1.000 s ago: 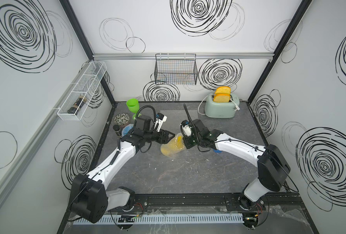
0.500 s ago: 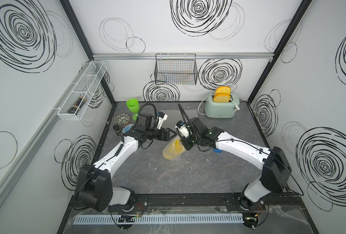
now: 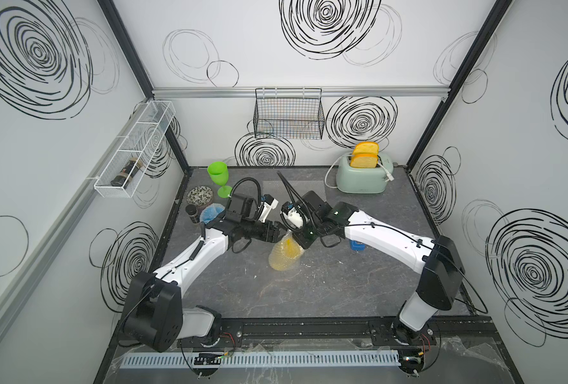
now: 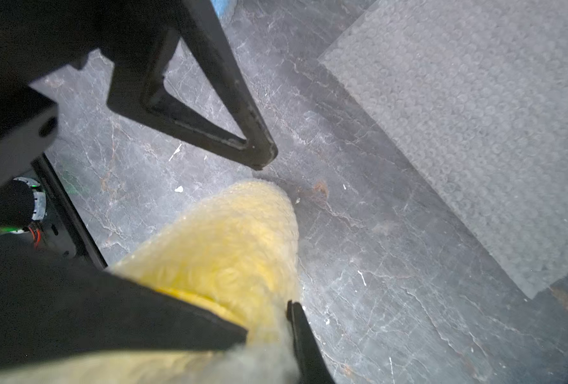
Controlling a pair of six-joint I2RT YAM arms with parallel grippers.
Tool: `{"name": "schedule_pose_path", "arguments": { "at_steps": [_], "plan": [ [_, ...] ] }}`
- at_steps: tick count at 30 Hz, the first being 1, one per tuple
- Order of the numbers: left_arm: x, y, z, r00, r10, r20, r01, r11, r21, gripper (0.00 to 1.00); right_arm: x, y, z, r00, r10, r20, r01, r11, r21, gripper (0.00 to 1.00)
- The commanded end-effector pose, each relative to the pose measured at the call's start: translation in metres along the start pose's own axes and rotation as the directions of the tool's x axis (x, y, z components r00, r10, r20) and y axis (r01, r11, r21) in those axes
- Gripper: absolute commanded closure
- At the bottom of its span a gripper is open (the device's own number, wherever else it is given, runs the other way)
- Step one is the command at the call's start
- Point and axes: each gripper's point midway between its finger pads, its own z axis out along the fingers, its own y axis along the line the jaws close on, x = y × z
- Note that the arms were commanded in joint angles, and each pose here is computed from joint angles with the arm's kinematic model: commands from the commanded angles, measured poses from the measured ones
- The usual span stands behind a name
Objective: Wrap wine glasses in bubble wrap
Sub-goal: Wrap the wine glass in bubble wrap, then pick up the bubble wrap from the center of the board.
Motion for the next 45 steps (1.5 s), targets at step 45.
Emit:
{"name": "schedule_pose_path", "arguments": {
  "at_steps": [45],
  "plan": [
    [0.050,0.012,-0.004,0.945,0.290,-0.153,-0.311,0.940,-0.142,0.41,0.016,0.029,-0.004,0.983,0.178,-0.043,-0.183,0.942,-0.283,0.59]
  ]
}}
